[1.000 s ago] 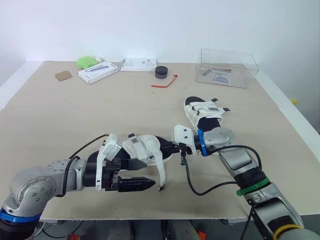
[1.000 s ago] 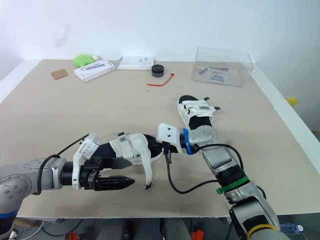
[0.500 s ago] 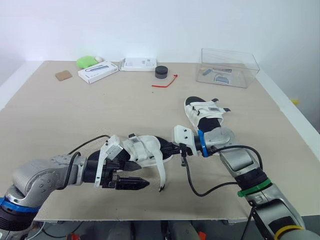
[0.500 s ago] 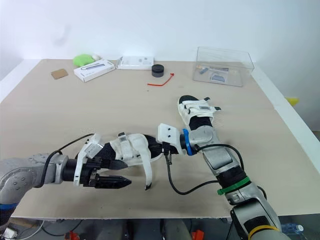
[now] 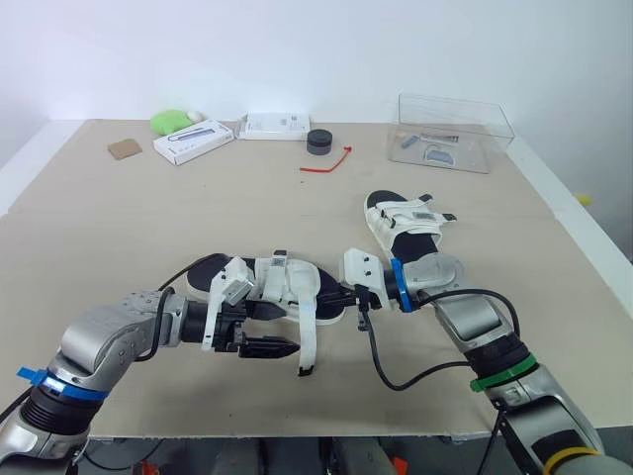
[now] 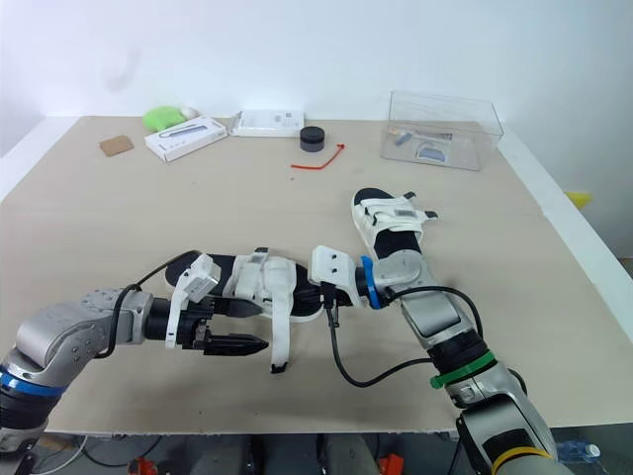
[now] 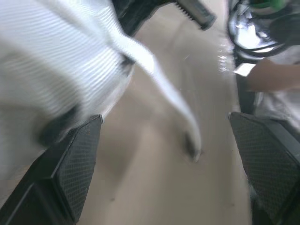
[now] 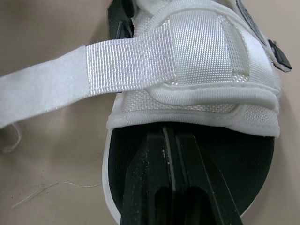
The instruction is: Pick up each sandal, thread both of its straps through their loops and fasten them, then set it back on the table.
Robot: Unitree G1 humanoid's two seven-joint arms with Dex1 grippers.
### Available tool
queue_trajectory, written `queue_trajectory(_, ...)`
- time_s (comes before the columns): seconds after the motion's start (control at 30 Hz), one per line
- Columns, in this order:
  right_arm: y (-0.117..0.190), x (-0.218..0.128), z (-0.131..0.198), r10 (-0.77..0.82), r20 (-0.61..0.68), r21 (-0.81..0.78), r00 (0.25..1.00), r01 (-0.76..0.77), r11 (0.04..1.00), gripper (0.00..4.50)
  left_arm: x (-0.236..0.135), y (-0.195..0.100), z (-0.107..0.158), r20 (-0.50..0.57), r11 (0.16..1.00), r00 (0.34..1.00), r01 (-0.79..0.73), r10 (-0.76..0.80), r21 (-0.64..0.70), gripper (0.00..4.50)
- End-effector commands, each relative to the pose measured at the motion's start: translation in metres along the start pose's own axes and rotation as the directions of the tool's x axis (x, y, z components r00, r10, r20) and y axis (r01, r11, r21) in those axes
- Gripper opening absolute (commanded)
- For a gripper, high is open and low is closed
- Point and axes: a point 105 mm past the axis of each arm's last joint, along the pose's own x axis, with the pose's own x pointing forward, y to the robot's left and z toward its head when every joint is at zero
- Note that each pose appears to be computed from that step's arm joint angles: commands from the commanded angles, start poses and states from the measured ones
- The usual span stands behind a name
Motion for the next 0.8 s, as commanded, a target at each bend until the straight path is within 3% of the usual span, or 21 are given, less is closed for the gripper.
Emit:
queue_trajectory(0.03,0.000,-0.002,0.000,-0.010,-0.010,-0.018,1.000,0.009,1.000,0.00,0.000,-0.022,-0.006,-0.039,0.989,0.991,0.127,-0.130,-0.079,4.44)
queue_trajectory(0.23,-0.002,-0.003,0.001,-0.014,-0.012,-0.021,1.000,0.014,1.000,0.00,0.007,-0.021,-0.001,-0.014,0.973,0.987,0.156,-0.160,-0.171,4.44)
queue_trajectory(0.47,-0.003,-0.003,0.001,-0.020,-0.010,-0.023,1.000,0.020,1.000,0.00,0.023,-0.012,0.005,0.004,0.974,0.992,0.128,-0.130,-0.185,4.44)
queue_trajectory(0.57,-0.003,-0.003,0.001,-0.022,-0.011,-0.021,1.000,0.022,1.000,0.00,0.030,-0.006,0.006,0.014,0.979,0.995,0.102,-0.101,-0.179,3.79)
queue_trajectory(0.8,-0.003,-0.005,0.000,-0.029,-0.016,-0.019,0.999,0.028,0.999,0.00,0.035,-0.005,0.003,0.006,0.981,0.996,0.093,-0.093,-0.171,0.59)
